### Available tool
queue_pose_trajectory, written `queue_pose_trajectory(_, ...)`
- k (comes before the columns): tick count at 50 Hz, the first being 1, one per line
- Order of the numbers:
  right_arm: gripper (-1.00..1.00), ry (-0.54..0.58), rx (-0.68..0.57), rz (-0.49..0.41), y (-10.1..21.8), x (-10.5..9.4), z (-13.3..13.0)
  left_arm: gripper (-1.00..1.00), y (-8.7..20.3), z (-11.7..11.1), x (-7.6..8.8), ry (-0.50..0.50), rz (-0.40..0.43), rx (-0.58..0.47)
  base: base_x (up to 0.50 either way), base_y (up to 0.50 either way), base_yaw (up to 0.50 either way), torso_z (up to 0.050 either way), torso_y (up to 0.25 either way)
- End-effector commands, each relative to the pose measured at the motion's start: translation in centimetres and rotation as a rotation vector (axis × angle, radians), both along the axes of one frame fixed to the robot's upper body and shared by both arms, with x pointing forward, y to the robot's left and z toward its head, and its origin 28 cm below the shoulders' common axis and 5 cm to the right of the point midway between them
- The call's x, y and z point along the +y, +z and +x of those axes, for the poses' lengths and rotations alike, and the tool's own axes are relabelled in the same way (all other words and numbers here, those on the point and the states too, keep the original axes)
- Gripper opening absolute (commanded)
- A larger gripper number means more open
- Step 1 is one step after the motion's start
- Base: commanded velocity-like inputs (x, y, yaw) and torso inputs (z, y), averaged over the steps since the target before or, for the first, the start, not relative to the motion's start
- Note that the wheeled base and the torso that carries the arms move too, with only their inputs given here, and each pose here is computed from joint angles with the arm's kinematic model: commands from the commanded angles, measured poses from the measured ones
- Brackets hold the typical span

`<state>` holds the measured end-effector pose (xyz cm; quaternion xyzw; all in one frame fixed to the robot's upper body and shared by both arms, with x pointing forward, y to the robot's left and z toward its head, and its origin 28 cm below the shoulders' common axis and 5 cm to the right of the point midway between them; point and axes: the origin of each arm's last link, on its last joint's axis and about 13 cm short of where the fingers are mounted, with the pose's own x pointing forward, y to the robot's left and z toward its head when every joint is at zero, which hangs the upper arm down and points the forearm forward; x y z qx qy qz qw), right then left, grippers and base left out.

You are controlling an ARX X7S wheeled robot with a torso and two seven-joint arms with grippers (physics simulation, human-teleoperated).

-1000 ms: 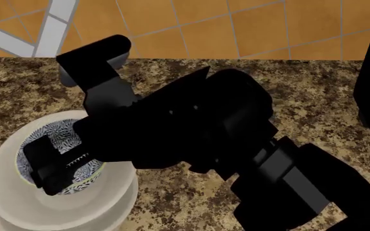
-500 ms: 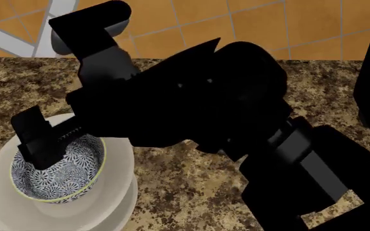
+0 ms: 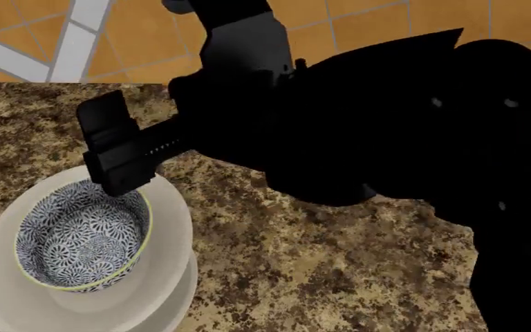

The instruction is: Stack the bowls from largest to smallest.

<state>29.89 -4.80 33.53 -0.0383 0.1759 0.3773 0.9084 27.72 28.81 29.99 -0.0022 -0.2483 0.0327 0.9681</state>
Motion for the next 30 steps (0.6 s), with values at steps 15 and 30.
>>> queue_pose_trajectory(15, 1.00, -0.226, -0.145, 0.081, 1.4, -6.7, -5.6, 1.00, 0.8, -1.1, -0.5, -0.042, -0.009, -0.015, 0.00, 0.00, 0.00, 0.000, 0.000)
queue_pose_trajectory(30, 1.00, -0.371, -0.214, 0.146, 2.3, -10.0, -9.3, 1.00, 1.2, -2.7, 1.3, 0.006, -0.003, -0.050, 0.00, 0.00, 0.00, 0.000, 0.000)
